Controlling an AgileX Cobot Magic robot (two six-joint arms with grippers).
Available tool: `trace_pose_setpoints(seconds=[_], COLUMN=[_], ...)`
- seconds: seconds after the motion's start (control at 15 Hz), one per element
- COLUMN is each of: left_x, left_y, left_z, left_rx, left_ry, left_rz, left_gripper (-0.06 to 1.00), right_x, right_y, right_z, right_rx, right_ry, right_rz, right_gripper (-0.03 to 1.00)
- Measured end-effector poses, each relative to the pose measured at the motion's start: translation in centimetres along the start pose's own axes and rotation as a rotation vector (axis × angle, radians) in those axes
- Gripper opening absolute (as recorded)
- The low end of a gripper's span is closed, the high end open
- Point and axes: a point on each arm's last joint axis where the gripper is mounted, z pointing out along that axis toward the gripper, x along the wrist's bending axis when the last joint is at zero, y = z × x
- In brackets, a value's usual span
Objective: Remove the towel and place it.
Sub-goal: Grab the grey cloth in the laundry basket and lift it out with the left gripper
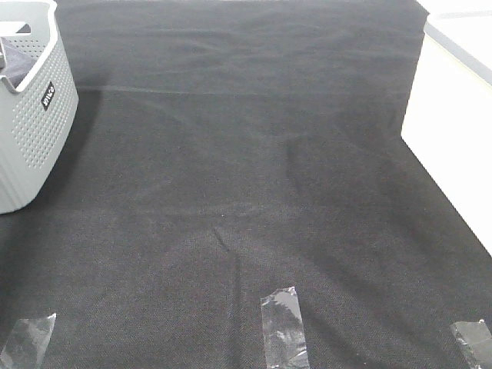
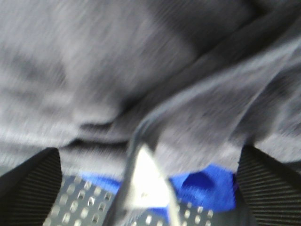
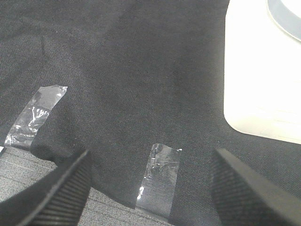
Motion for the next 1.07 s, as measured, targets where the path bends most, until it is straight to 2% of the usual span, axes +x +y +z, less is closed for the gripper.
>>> trace_pose_setpoints(seconds=[0.13,0.2,0.33,0.47,0.53,0.6,0.87,1.0,1.07], left_x=[-0.1,0.0,0.3,0.5,0.5,0.6,0.6,0.3,0.4], left_y=[0.2,0.2,0.1,-0.1,-0.2,-0.3,-0.3,-0.5,-0.6], left_z=[0.0,-0.1,-0.3,-0.3,-0.3,-0.3,-0.3,-0.4,-1.0], left_rx=[-0.019,-0.021,-0.014,0.012,0.021,0.027,0.033,0.042,0.027], left_ry=[-0.012,-0.009,0.007,0.026,0.033,0.038,0.036,0.01,0.009], left_rz=[0.007,0.007,-0.01,-0.026,-0.039,-0.047,-0.069,-0.08,-0.115], left_gripper=[0.79,0.66,0.31,0.07,0.01,0.01,0.0,0.0,0.0], right_x=[0.0,0.0,0.0,0.0,0.0,0.0,0.0,0.0,0.0], right_y=[0.0,0.0,0.0,0.0,0.0,0.0,0.0,0.0,0.0], right_z=[0.0,0.0,0.0,0.0,0.0,0.0,0.0,0.0,0.0], right_rx=[0.0,0.0,0.0,0.0,0.0,0.0,0.0,0.0,0.0], right_ry=[0.0,0.0,0.0,0.0,0.0,0.0,0.0,0.0,0.0], right_rz=[0.0,0.0,0.0,0.0,0.0,0.0,0.0,0.0,0.0], right_gripper=[0.7,0.7,0.7,0.7,0.7,0.7,0.7,0.7,0.7])
